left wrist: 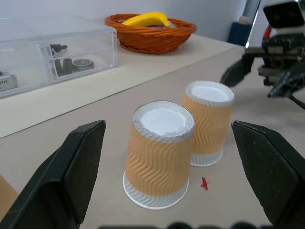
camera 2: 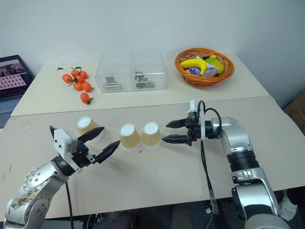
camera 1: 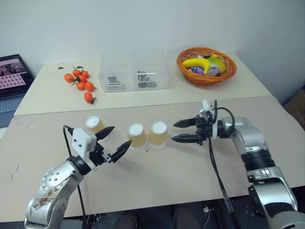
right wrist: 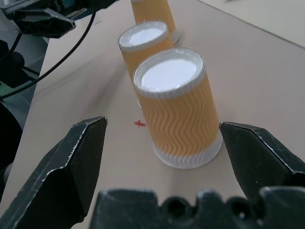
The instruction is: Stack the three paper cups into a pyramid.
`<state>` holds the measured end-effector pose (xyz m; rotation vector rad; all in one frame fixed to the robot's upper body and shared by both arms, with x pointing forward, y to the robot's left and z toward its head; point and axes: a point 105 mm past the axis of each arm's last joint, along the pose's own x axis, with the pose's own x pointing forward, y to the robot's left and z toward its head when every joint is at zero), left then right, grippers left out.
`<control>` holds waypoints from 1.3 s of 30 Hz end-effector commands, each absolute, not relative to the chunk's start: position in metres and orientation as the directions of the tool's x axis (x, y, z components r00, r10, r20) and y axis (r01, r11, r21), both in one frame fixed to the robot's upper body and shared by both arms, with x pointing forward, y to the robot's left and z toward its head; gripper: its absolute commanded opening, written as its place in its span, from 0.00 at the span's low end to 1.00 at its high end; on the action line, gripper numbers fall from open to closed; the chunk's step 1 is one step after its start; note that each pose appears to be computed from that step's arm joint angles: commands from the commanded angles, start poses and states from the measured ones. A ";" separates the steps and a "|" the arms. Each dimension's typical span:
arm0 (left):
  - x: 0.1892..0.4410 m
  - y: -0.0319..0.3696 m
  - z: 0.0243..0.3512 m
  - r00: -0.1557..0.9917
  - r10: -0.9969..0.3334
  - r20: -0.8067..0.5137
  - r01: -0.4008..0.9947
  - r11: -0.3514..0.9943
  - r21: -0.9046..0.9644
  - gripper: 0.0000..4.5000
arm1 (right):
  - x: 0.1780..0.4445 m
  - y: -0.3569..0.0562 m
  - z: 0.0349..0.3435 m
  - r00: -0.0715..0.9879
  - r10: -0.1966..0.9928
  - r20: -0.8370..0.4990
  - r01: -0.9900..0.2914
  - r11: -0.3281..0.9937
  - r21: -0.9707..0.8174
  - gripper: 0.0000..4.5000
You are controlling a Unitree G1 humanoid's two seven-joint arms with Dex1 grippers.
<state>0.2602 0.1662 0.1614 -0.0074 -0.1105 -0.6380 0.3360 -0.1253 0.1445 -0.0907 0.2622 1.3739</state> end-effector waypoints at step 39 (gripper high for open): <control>0.323 0.244 0.146 0.951 -0.305 0.048 0.308 0.949 -0.066 1.00 | 0.288 -0.149 0.223 0.418 0.907 -0.050 -0.899 0.405 -0.164 0.98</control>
